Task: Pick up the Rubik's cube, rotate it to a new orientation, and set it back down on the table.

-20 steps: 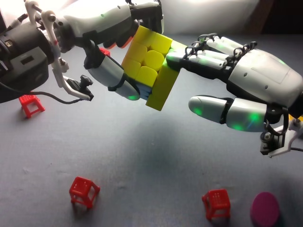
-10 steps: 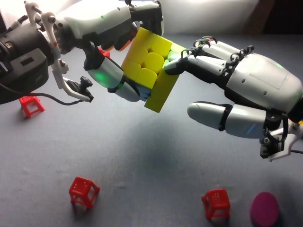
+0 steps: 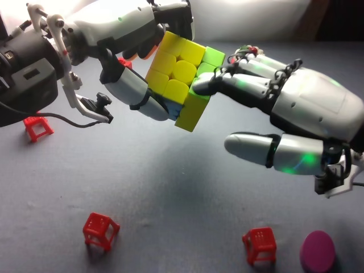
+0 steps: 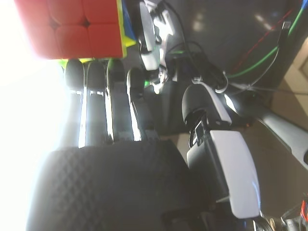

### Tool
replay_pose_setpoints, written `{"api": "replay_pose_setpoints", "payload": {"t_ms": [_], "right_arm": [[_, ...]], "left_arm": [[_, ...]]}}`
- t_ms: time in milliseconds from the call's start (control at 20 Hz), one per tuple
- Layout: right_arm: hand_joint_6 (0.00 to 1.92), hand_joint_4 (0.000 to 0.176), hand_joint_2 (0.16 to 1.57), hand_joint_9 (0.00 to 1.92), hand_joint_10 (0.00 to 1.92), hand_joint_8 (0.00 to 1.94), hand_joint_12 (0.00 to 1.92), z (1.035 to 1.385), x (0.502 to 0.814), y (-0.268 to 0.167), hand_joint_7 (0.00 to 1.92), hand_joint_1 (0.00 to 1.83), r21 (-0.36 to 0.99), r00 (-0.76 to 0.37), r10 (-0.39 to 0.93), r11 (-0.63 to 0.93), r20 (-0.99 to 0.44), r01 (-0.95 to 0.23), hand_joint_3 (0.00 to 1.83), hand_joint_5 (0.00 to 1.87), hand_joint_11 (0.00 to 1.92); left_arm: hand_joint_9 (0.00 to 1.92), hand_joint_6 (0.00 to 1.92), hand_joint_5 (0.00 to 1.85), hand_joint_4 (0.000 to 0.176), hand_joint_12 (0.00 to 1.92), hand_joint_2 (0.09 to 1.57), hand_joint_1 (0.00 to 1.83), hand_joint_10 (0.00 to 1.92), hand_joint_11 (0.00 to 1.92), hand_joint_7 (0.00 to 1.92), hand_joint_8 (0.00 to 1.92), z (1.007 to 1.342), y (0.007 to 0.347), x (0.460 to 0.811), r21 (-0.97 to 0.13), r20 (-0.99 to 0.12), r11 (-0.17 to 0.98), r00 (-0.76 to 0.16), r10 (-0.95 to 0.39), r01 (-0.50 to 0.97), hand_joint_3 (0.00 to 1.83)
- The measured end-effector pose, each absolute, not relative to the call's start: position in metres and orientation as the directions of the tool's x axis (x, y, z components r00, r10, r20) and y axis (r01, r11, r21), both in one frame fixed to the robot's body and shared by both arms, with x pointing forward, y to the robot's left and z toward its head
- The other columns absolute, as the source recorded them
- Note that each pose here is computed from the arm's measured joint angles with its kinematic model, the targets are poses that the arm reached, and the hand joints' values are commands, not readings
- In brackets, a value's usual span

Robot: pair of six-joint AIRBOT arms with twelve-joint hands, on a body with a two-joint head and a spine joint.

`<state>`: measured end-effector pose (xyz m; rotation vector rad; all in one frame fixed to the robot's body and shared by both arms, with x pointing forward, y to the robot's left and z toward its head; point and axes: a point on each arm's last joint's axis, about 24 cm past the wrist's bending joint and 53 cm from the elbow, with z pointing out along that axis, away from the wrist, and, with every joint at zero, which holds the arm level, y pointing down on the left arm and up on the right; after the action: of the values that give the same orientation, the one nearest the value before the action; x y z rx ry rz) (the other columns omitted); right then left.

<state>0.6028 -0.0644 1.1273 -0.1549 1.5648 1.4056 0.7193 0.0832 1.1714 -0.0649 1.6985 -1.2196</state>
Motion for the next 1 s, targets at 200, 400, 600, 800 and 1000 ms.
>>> {"api": "replay_pose_setpoints", "payload": {"t_ms": [200, 400, 600, 800, 1000], "right_arm": [[0.01, 0.0, 1.34, 0.0, 0.59, 0.0, 1.21, 1.141, 0.61, -0.082, 0.0, 0.3, 0.685, -0.477, 0.522, 0.336, -0.707, -0.647, 0.0, 0.0, 0.0], [0.18, 0.0, 1.4, 0.11, 0.37, 0.05, 0.78, 1.165, 0.62, -0.108, 0.21, 0.1, 0.691, -0.427, 0.587, 0.348, -0.688, -0.634, 0.0, 0.23, 0.0], [0.34, 0.0, 1.41, 0.0, 0.46, 0.0, 0.76, 1.171, 0.628, -0.121, 0.17, 0.0, 0.699, -0.405, 0.614, 0.365, -0.677, -0.615, 0.0, 0.05, 0.0], [0.36, 0.0, 1.4, 0.0, 0.7, 0.01, 1.16, 1.172, 0.632, -0.126, 0.21, 0.0, 0.712, -0.397, 0.636, 0.367, -0.662, -0.598, 0.0, 0.05, 0.0], [0.37, 0.0, 1.41, 0.0, 0.69, 0.0, 1.12, 1.173, 0.633, -0.128, 0.18, 0.0, 0.71, -0.393, 0.637, 0.37, -0.663, -0.599, 0.0, 0.05, 0.0]], "left_arm": [[0.7, 1.92, 0.42, 0.002, 1.92, 0.98, 1.25, 1.92, 0.91, 0.59, 1.92, 1.164, 0.086, 0.72, -0.74, -0.672, 0.496, -0.502, -0.544, 0.454, 0.38], [0.69, 1.92, 0.44, 0.0, 1.92, 1.1, 1.14, 1.92, 0.88, 0.58, 1.92, 1.155, 0.087, 0.72, -0.756, -0.654, 0.49, -0.513, -0.556, 0.433, 0.15], [0.54, 1.92, 0.43, 0.0, 1.92, 1.08, 1.25, 1.92, 0.76, 0.53, 1.91, 1.136, 0.083, 0.724, -0.766, -0.64, 0.507, -0.535, -0.551, 0.395, 0.65], [0.59, 1.58, 0.48, 0.0, 1.92, 1.27, 1.11, 1.92, 0.79, 0.58, 1.92, 1.114, 0.089, 0.729, -0.77, -0.627, 0.541, -0.558, -0.544, 0.338, 0.25], [0.16, 0.69, 0.24, 0.04, 1.81, 1.08, 0.86, 1.25, 0.03, 0.27, 0.85, 1.106, 0.092, 0.728, -0.768, -0.624, 0.555, -0.568, -0.537, 0.319, 0.0]]}}
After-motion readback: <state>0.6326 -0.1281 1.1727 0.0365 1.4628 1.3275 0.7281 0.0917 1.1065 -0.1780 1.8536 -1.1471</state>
